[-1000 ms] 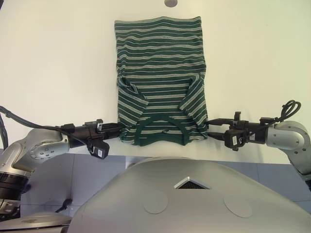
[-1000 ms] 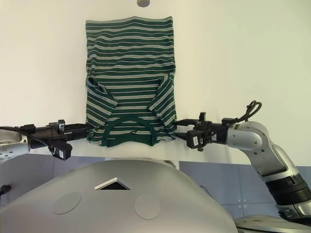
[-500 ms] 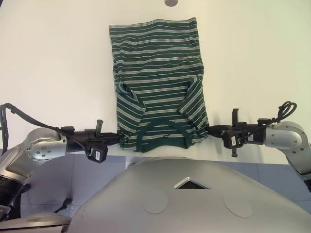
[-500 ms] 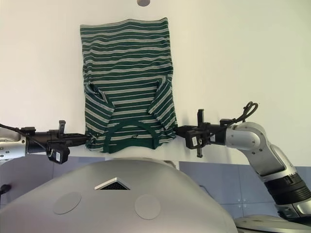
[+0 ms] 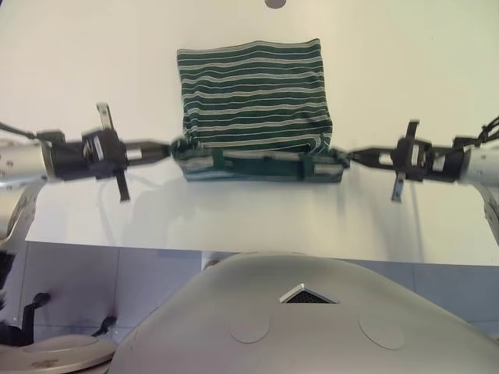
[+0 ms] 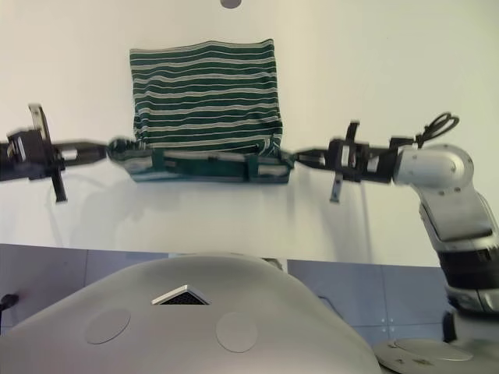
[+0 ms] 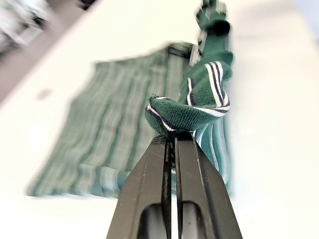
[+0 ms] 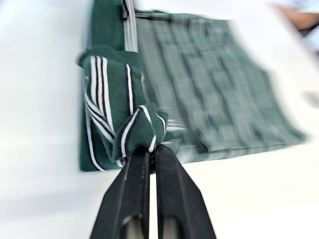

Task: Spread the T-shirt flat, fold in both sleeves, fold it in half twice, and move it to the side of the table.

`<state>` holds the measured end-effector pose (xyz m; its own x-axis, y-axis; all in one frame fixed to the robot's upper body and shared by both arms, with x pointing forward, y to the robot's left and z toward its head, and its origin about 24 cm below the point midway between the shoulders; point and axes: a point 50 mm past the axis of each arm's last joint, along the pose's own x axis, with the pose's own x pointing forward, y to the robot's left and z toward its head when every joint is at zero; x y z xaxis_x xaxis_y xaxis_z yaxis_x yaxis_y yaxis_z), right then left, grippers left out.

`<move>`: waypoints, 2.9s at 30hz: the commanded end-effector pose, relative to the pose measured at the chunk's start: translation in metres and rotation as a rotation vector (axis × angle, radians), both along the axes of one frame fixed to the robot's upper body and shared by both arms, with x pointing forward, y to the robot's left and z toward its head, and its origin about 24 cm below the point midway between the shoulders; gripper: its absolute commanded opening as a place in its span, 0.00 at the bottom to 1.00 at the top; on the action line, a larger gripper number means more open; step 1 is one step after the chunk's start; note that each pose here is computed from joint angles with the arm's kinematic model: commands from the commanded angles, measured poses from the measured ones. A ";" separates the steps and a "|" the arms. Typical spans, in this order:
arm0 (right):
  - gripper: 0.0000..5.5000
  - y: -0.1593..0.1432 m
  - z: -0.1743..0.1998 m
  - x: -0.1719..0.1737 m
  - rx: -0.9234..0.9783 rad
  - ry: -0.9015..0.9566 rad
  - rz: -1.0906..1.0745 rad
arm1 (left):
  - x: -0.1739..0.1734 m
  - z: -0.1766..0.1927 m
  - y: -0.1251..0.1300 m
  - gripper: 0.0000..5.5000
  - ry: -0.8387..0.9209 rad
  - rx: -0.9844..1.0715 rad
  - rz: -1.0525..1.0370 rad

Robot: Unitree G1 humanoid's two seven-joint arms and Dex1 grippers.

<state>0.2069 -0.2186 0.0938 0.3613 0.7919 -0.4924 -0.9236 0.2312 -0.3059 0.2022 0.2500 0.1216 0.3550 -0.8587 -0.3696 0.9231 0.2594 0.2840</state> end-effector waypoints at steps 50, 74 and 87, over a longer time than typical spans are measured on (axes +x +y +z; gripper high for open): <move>0.98 0.096 -0.078 0.064 -0.303 -0.523 0.456 | 0.144 0.043 -0.020 0.63 -0.560 -0.442 0.835; 0.98 0.068 -0.049 0.111 0.033 -0.241 -0.305 | 0.004 -0.112 -0.062 0.63 -0.254 0.728 -0.311; 0.98 0.039 -0.080 0.083 -0.037 -0.068 -0.148 | 0.047 -0.048 -0.027 0.63 -0.217 0.288 0.146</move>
